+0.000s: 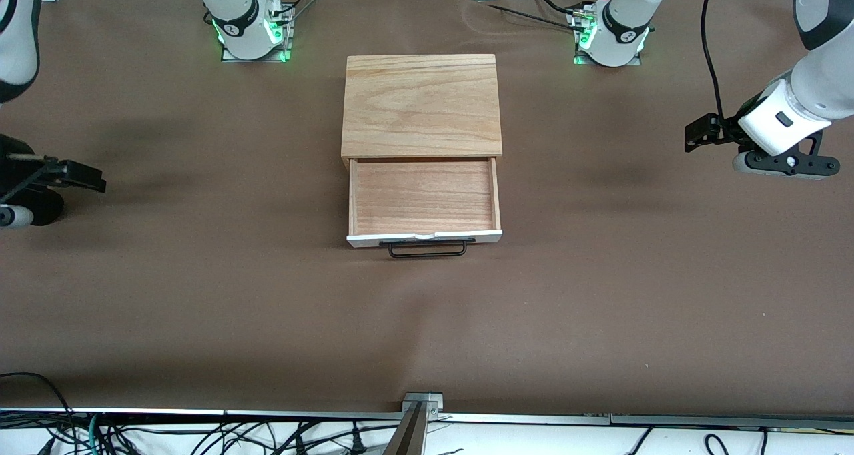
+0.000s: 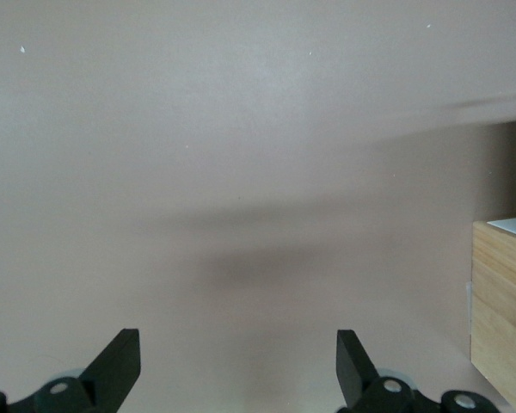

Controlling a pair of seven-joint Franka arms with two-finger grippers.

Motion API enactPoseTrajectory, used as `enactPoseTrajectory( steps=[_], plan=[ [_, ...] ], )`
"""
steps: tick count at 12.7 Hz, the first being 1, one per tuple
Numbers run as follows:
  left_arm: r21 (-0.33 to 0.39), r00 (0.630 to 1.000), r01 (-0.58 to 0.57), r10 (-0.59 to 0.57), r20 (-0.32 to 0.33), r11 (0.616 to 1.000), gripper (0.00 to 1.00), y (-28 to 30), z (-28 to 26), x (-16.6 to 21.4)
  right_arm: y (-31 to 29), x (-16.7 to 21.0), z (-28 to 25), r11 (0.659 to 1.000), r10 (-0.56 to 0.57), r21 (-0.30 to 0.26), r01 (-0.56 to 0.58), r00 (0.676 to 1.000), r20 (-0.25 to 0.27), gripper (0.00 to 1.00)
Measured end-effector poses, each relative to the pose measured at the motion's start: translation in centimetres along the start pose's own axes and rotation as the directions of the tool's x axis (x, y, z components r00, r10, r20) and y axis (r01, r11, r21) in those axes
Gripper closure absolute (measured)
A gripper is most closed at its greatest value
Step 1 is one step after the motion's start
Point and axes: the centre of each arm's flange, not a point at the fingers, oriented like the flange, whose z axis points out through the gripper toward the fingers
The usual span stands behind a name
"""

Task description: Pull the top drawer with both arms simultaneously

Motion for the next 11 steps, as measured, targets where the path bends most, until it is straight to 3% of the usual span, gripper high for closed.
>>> enactPoseTrajectory(
  steps=[3, 11],
  plan=[
    [0.002, 1.000, 0.018, -0.018, 0.022, 1.000, 0.00, 0.7, -0.4, -0.3, 1.8, -3.3, -2.6, 0.999, 0.019, 0.026, -0.017, 0.998, -0.062, 0.00],
    [0.004, 0.998, 0.027, -0.027, 0.061, 1.000, 0.00, 1.4, -0.5, -0.7, 1.1, -3.8, 0.1, 0.999, 0.003, 0.041, -0.001, 0.999, -0.036, 0.00]
  ],
)
